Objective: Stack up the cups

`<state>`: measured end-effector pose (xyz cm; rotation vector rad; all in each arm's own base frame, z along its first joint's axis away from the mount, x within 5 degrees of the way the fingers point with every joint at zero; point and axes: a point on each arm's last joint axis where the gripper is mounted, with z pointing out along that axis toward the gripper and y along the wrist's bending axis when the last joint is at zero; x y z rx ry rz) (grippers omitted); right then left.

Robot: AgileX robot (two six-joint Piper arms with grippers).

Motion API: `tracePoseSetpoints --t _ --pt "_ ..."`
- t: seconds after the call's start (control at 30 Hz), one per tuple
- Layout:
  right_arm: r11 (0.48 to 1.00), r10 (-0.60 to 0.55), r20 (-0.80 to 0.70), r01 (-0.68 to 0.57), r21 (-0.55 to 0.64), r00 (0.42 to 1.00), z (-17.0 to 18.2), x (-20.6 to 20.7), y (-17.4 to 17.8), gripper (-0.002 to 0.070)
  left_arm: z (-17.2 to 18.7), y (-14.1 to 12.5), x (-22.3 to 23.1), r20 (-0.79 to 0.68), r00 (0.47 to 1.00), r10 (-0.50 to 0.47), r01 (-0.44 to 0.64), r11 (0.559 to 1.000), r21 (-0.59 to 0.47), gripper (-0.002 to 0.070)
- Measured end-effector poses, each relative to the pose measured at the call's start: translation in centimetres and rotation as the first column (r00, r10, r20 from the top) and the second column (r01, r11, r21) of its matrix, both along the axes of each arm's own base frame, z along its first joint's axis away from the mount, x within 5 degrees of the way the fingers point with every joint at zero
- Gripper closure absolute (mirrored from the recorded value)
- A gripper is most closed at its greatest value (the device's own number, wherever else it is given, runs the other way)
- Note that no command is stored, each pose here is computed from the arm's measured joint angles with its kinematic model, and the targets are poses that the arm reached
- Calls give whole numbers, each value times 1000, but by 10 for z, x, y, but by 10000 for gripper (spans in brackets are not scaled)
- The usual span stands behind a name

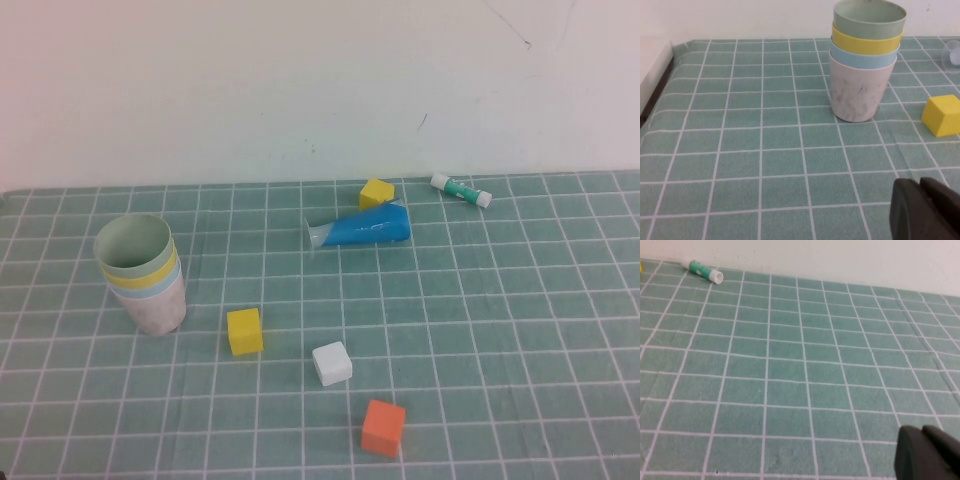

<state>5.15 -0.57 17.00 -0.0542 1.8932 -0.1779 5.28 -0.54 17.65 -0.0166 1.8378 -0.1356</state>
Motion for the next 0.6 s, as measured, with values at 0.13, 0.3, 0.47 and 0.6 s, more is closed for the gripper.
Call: tracePoseSetpoints --t 0.13,0.3,0.47,0.6 --pt "1000 0 0 0 0 1000 0 0 0 679 0 0 0 0 1000 0 0 1000 2 677" --pt "1000 0 0 0 0 1000 0 0 0 679 0 0 0 -1 1000 0 0 1000 2 677" --pt "1000 17 0 -17 0 1000 0 0 1 679 0 0 0 -1 1000 0 0 1000 4 677" --pt "1000 20 0 -20 0 1000 0 0 1 679 0 0 0 -1 1000 0 0 1000 4 677"
